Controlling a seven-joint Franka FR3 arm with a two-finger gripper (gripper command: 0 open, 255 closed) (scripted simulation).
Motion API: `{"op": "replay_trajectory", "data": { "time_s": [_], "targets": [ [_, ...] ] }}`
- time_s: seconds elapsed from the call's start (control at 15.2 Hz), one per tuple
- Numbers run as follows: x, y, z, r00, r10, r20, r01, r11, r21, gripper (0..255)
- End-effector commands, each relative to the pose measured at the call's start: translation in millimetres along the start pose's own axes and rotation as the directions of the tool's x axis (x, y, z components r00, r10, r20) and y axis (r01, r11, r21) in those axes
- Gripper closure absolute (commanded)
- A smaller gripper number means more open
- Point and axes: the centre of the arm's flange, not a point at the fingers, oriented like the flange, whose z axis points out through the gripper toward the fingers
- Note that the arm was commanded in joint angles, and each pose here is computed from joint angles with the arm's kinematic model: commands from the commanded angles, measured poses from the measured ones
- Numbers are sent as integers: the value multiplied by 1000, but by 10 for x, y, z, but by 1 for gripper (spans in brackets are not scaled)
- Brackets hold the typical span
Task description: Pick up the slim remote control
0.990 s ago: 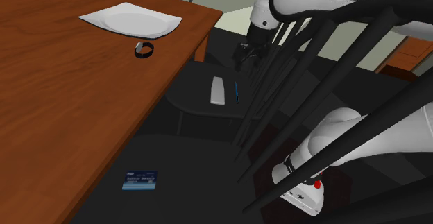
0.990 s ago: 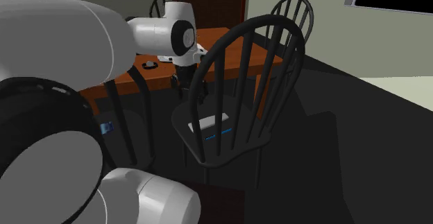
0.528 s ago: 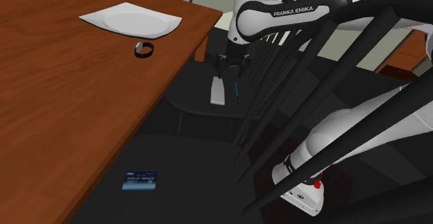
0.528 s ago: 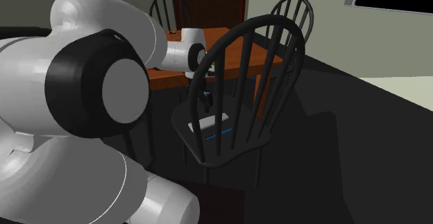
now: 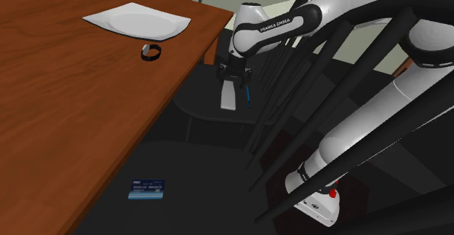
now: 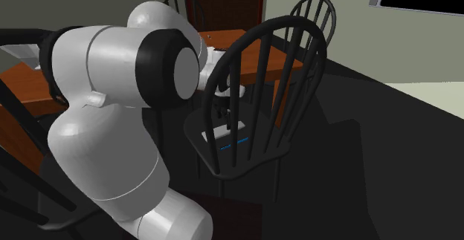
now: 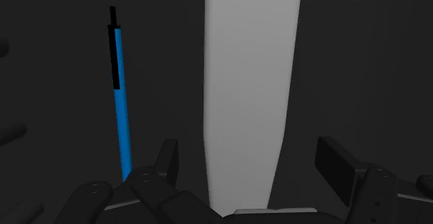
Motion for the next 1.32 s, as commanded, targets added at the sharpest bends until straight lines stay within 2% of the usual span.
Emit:
{"op": "replay_trajectory", "data": {
  "time_s": [0.0, 0.4, 0.53, 0.59, 1.25],
  "targets": [
    [47, -29, 100, 1000, 27, 0, -27, 1000, 4, 0],
    [50, -33, 448, 1000, 27, 0, -27, 1000, 4, 0],
    [49, -33, 448, 1000, 27, 0, -27, 1000, 4, 0],
    [47, -34, 448, 1000, 27, 0, -27, 1000, 4, 255],
    [49, -32, 395, 1000, 27, 0, -27, 1000, 4, 255]
  ]
}}
